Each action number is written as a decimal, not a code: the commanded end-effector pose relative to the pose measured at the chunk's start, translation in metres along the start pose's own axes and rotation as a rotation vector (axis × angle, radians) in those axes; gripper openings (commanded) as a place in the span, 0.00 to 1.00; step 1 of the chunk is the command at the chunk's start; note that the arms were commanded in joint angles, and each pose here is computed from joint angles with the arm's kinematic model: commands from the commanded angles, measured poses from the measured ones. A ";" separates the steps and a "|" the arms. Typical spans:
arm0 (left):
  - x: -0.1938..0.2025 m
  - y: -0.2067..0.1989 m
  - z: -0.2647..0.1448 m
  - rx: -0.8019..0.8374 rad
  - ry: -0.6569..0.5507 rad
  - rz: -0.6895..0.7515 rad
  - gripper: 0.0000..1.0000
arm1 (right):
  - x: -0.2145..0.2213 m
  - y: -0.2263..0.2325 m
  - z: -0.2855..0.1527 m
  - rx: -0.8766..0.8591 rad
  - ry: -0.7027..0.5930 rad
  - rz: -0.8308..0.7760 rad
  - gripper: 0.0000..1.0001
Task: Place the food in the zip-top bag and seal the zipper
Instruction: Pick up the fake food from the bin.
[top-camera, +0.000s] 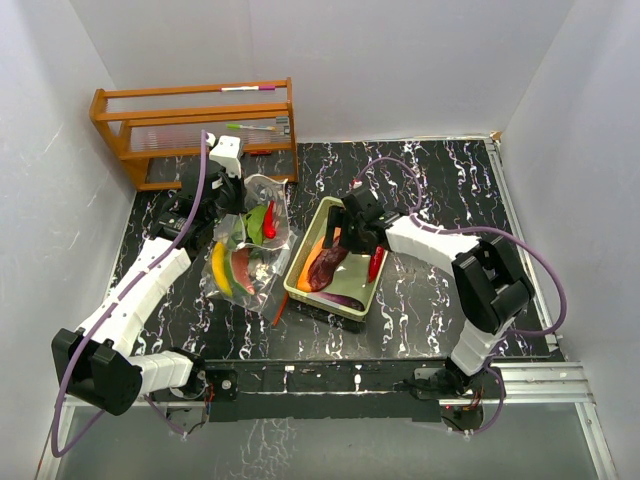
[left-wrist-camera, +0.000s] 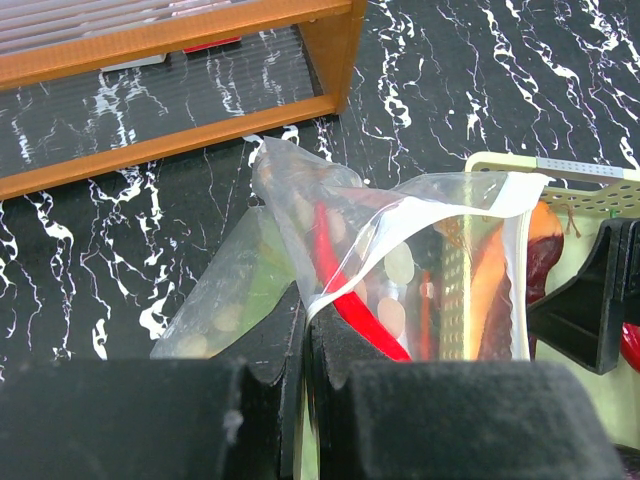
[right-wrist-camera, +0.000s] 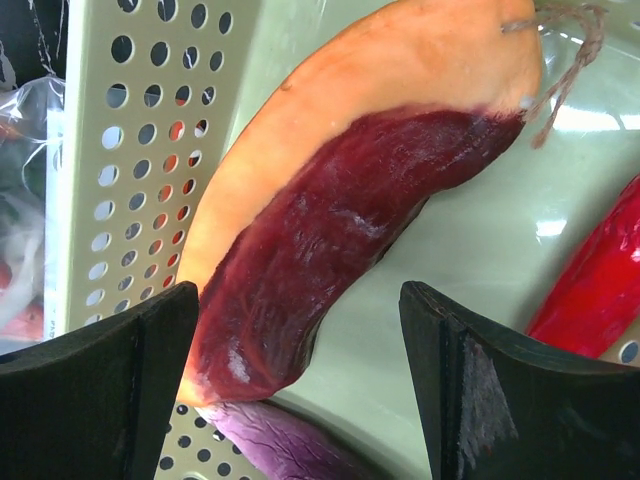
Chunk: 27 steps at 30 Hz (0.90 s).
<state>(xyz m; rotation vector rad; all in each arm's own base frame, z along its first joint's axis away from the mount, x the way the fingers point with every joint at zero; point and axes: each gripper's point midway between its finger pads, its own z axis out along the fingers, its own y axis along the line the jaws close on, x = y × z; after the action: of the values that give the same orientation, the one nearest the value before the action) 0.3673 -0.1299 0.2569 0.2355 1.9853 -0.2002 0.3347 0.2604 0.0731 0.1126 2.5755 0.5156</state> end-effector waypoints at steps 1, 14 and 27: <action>-0.015 -0.001 -0.006 0.006 -0.059 -0.004 0.00 | -0.016 0.010 0.005 -0.008 -0.039 0.054 0.85; -0.009 0.000 -0.001 0.000 -0.040 0.006 0.00 | -0.006 -0.010 0.047 0.038 -0.096 0.208 0.82; -0.006 0.000 0.001 0.001 -0.029 0.008 0.00 | 0.018 -0.038 0.062 0.090 -0.117 0.168 0.08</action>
<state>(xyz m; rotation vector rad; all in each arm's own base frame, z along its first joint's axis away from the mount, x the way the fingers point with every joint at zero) 0.3665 -0.1292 0.2519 0.2440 1.9950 -0.1931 0.3640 0.2652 0.0270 0.4225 2.4412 0.5647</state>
